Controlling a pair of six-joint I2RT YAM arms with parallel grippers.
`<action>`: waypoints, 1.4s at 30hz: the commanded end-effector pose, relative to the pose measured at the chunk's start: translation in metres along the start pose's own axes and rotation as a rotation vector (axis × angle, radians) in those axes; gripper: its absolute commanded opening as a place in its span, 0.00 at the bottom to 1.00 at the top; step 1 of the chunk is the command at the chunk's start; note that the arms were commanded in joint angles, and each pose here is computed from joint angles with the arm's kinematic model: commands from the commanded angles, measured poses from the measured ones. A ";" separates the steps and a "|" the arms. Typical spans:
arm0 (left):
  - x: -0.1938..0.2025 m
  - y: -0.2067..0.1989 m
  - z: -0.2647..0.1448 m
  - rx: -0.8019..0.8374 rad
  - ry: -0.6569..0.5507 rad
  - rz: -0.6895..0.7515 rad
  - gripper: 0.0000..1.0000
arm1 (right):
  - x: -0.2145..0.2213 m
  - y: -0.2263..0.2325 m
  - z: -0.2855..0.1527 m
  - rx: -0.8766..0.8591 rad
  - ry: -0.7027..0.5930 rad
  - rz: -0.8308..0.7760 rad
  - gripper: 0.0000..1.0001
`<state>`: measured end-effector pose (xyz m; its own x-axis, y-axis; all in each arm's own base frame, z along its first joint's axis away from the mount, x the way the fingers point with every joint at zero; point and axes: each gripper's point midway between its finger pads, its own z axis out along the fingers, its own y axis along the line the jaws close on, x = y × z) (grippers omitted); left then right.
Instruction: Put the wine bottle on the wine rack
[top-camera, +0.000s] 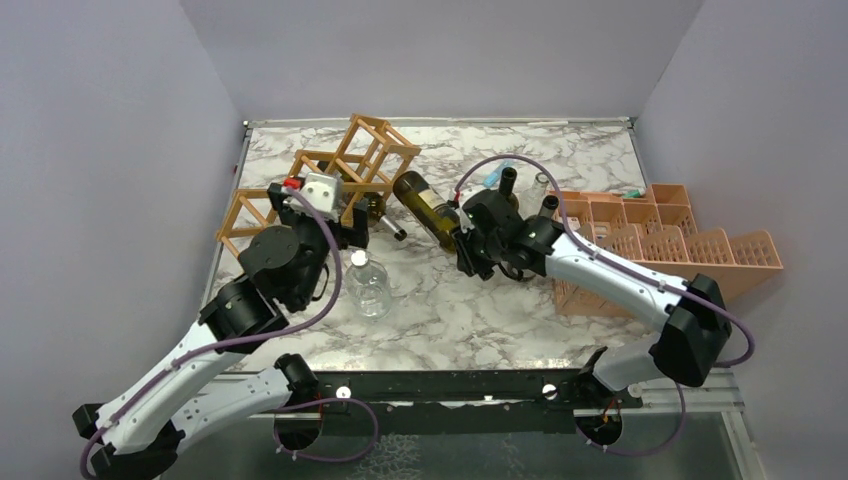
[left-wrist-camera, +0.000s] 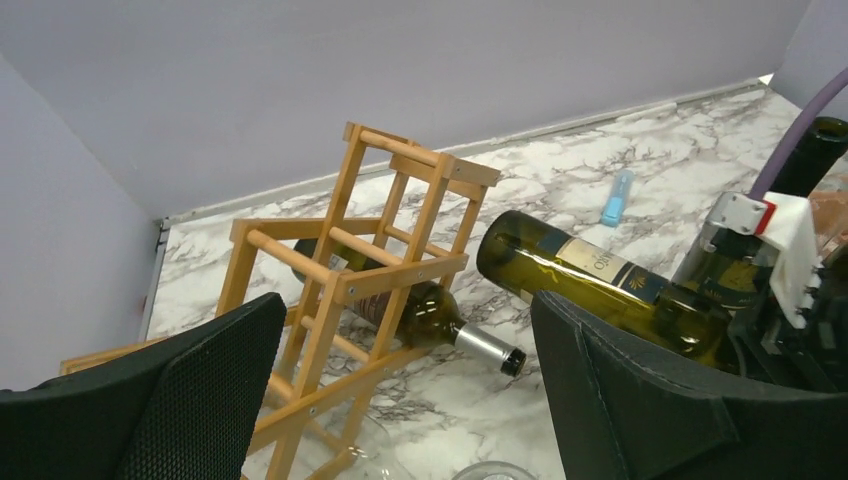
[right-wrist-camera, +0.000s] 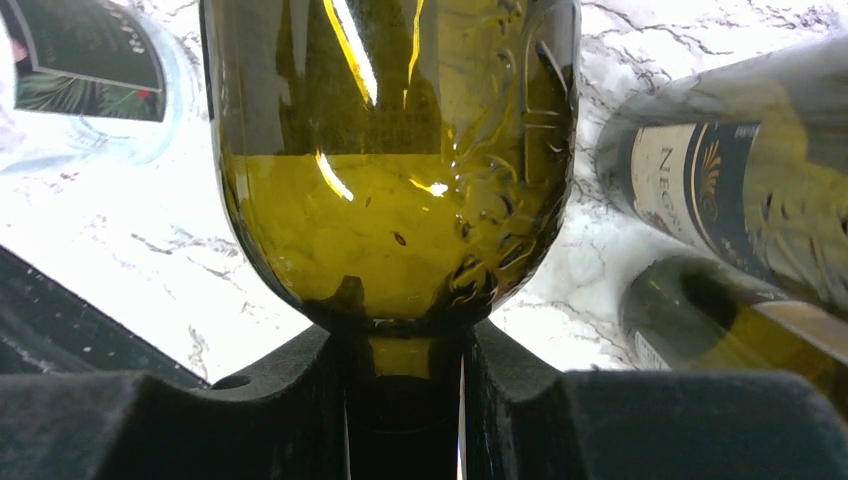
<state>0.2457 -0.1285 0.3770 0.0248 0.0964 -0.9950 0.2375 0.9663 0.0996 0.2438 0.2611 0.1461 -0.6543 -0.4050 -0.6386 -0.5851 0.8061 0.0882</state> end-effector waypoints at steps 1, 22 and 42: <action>-0.001 0.022 -0.020 -0.054 -0.021 -0.077 0.99 | -0.080 0.006 -0.007 0.015 -0.237 -0.014 0.01; -0.003 0.015 -0.020 -0.012 -0.010 -0.066 0.99 | -0.101 0.003 0.031 0.093 -0.199 -0.044 0.01; 0.007 0.000 -0.011 0.025 0.043 -0.060 0.99 | -0.130 0.004 0.065 0.117 -0.212 -0.185 0.04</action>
<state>0.2386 -0.1213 0.3642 -0.0256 0.0803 -0.9964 0.2331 0.9698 0.0721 0.3273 0.3169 0.1359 -0.5578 -0.5095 -0.6552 -0.6115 0.7860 -0.0905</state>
